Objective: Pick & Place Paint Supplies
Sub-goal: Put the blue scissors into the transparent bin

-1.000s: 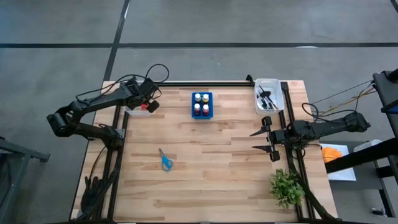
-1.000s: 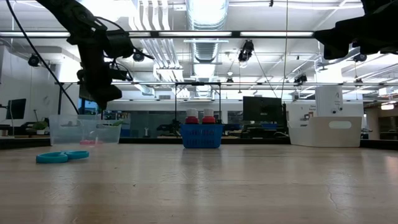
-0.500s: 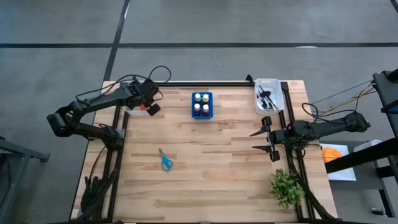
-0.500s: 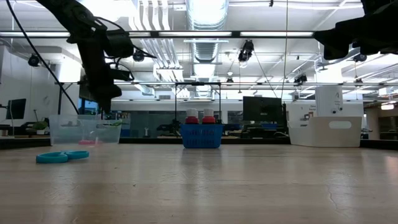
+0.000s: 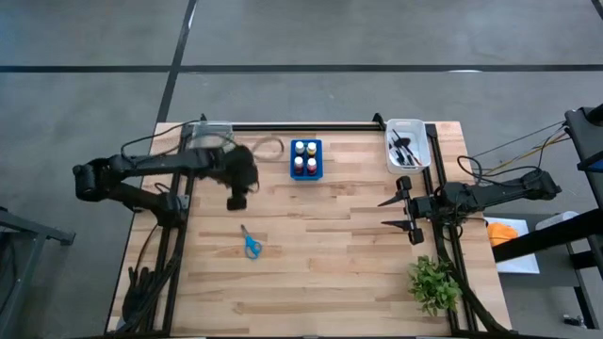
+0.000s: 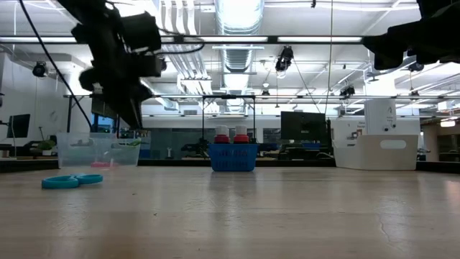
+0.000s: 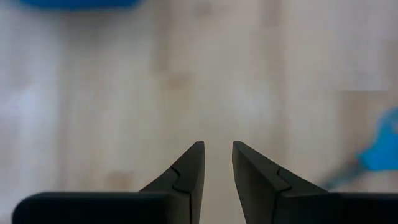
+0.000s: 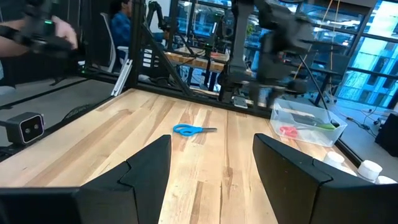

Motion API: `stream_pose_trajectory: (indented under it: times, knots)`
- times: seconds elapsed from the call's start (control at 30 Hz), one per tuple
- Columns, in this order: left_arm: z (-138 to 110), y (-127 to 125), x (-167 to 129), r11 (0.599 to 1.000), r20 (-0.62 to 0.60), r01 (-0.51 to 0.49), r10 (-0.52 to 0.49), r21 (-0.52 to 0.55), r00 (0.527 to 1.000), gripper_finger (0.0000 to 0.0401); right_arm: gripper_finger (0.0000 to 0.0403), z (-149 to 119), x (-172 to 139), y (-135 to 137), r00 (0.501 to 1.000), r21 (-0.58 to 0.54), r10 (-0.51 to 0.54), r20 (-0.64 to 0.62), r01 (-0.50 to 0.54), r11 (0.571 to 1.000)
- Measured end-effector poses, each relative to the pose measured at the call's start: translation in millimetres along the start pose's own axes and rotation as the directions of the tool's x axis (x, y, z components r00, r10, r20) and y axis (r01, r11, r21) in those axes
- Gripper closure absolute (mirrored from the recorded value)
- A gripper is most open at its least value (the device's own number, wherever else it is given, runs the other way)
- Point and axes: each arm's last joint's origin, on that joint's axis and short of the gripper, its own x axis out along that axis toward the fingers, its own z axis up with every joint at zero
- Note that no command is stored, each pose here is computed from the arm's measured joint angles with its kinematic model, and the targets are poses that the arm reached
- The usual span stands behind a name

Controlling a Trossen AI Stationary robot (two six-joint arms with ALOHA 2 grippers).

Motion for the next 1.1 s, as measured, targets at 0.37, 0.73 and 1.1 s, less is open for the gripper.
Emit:
stream_pose_trajectory:
  times: [0.37,0.73,1.1]
  knots:
    - [5,-141,-8,0.877,0.051,0.03,-0.062,0.48,0.997,0.0311,0.0177,0,0,0,1.0,0.0,-0.003,0.0,0.003,1.0]
    - [-9,-187,-14,0.903,0.111,0.025,-0.08,0.429,0.991,0.0311,0.0177,0,0,0,1.0,0.004,-0.003,0.0,0.003,1.0]
    - [-15,-205,50,0.894,-0.181,0.108,-0.03,0.436,0.983,0.0311,0.0177,-1,0,0,1.0,0.004,-0.002,-0.003,0.002,1.0]
